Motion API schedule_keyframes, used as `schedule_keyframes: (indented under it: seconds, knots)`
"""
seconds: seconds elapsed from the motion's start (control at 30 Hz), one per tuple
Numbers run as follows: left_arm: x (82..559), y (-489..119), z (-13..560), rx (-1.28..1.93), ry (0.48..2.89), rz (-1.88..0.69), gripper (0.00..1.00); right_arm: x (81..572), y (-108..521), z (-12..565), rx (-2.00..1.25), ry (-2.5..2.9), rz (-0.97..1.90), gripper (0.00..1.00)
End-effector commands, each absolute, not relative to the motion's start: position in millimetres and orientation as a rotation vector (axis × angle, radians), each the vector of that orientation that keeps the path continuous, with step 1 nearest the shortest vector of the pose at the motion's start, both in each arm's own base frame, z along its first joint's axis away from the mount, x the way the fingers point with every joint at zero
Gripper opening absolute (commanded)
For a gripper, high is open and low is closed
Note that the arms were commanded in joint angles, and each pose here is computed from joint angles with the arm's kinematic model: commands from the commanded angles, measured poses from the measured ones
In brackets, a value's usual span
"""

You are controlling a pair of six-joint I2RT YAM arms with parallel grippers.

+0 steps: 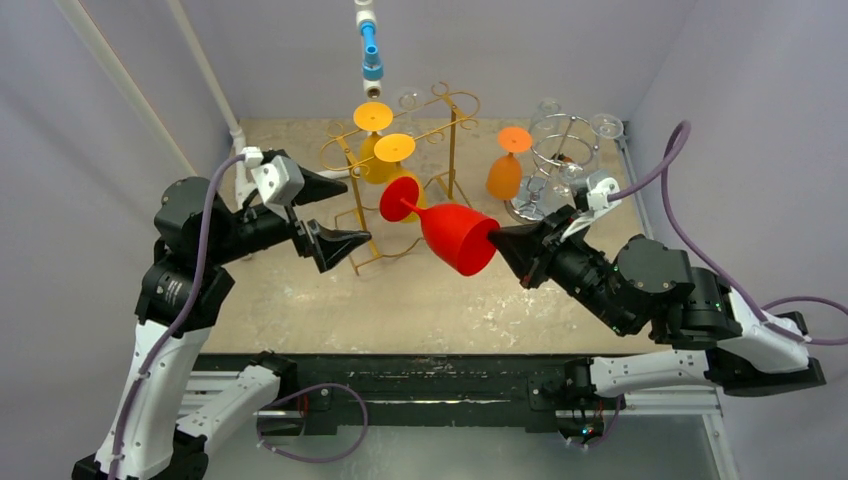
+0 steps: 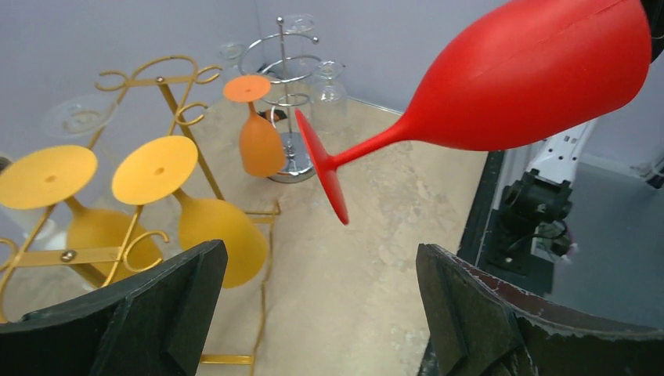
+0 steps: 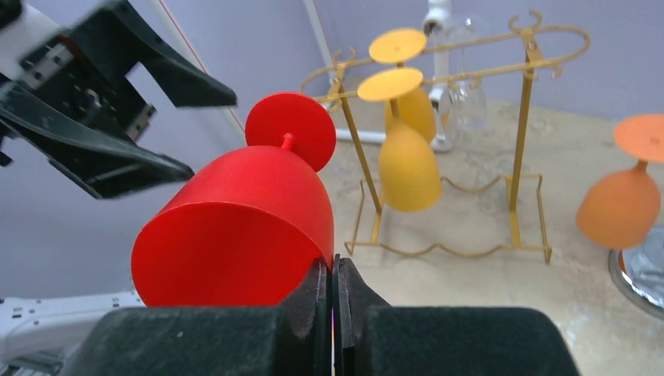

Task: Place the wine glass upside down on the wine glass rack
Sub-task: Turn the wine glass upside down at the wine rack.

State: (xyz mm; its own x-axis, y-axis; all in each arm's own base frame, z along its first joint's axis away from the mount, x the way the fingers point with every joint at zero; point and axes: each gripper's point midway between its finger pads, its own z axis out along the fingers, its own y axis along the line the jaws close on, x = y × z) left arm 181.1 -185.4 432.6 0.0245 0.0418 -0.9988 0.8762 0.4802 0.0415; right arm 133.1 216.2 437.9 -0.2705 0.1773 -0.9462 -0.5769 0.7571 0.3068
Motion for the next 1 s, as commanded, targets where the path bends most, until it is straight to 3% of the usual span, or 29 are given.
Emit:
schedule_keyframes:
  seconds: [0.0,0.23,0.33,0.4,0.6,0.67,0.77,0.8,0.87,0.93,0.97]
  knots:
    - [175.8,-196.8,430.6,0.772,1.493,-0.984,1.00,140.0,235.0,483.1,-0.331,1.551,0.755,0.00]
    - [181.1,-198.6,429.6,0.807,1.449,-0.956,1.00,134.7,253.3,501.1,-0.371,1.479,0.814,0.00]
    - [179.6,-199.5,435.3,0.880,1.382,-0.916,0.92,131.6,260.6,501.3,-0.387,1.468,0.840,0.00]
    - [180.6,-200.7,436.9,0.915,1.363,-0.901,0.81,128.9,264.2,502.3,-0.395,1.454,0.865,0.00]
    - [186.0,-203.1,444.7,1.015,1.320,-0.846,0.25,119.7,279.0,499.1,-0.433,1.424,0.937,0.00]
    - [189.7,-200.6,454.3,1.029,1.280,-0.788,0.11,118.1,289.5,489.6,-0.466,1.449,0.931,0.00]
    - [193.1,-193.7,466.4,1.052,1.222,-0.677,0.00,115.8,305.7,468.1,-0.523,1.507,0.907,0.02]
    - [194.1,-190.4,469.4,1.062,1.200,-0.630,0.00,116.4,308.3,461.5,-0.529,1.526,0.895,0.12]
    - [196.5,-183.4,470.7,1.120,1.142,-0.507,0.00,117.6,310.5,449.4,-0.537,1.562,0.872,0.46]
    - [202.1,-174.1,473.3,1.171,1.071,-0.351,0.00,118.7,308.4,442.5,-0.535,1.588,0.858,0.87]
    - [205.9,-169.2,476.3,1.183,1.040,-0.277,0.00,117.9,307.1,438.8,-0.548,1.600,0.854,0.97]
